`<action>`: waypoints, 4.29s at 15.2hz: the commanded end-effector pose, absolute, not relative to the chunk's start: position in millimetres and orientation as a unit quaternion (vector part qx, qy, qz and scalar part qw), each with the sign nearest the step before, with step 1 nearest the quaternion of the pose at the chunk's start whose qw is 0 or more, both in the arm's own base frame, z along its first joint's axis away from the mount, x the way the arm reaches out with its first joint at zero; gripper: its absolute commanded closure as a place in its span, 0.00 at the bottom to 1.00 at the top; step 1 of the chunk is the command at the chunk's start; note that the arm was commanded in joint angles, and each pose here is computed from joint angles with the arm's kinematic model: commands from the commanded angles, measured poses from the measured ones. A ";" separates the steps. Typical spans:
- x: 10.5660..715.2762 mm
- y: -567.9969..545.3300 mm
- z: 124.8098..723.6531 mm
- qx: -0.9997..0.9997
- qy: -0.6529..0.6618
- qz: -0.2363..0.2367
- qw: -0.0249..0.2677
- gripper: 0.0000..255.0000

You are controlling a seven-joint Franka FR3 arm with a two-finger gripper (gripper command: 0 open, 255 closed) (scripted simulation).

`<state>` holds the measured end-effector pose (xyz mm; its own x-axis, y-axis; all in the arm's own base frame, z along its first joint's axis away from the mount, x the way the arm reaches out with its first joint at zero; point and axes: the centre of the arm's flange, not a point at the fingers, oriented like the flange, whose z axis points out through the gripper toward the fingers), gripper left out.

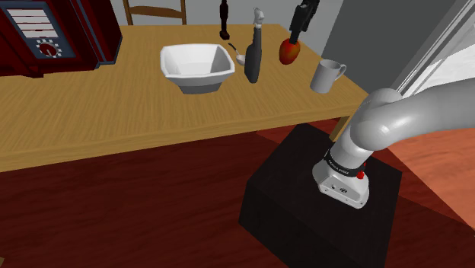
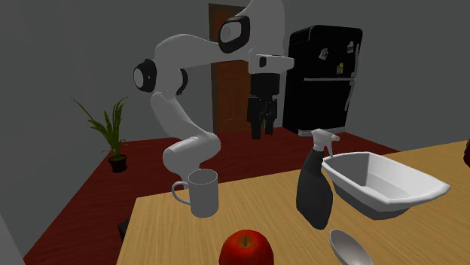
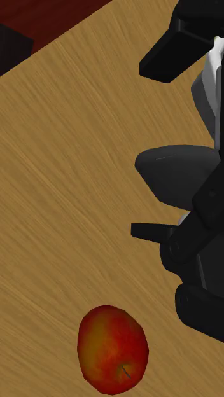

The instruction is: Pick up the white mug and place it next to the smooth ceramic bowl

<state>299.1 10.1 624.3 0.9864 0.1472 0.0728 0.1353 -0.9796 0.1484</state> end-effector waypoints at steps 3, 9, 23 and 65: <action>281.1 -9.3 614.7 0.994 0.080 0.040 0.060 0.00; 228.8 -68.1 584.3 0.993 0.106 0.034 0.025 0.00; 193.0 -113.0 519.1 0.992 0.126 0.030 -0.002 0.00; 193.0 -113.0 656.4 0.992 0.126 0.030 -0.002 1.00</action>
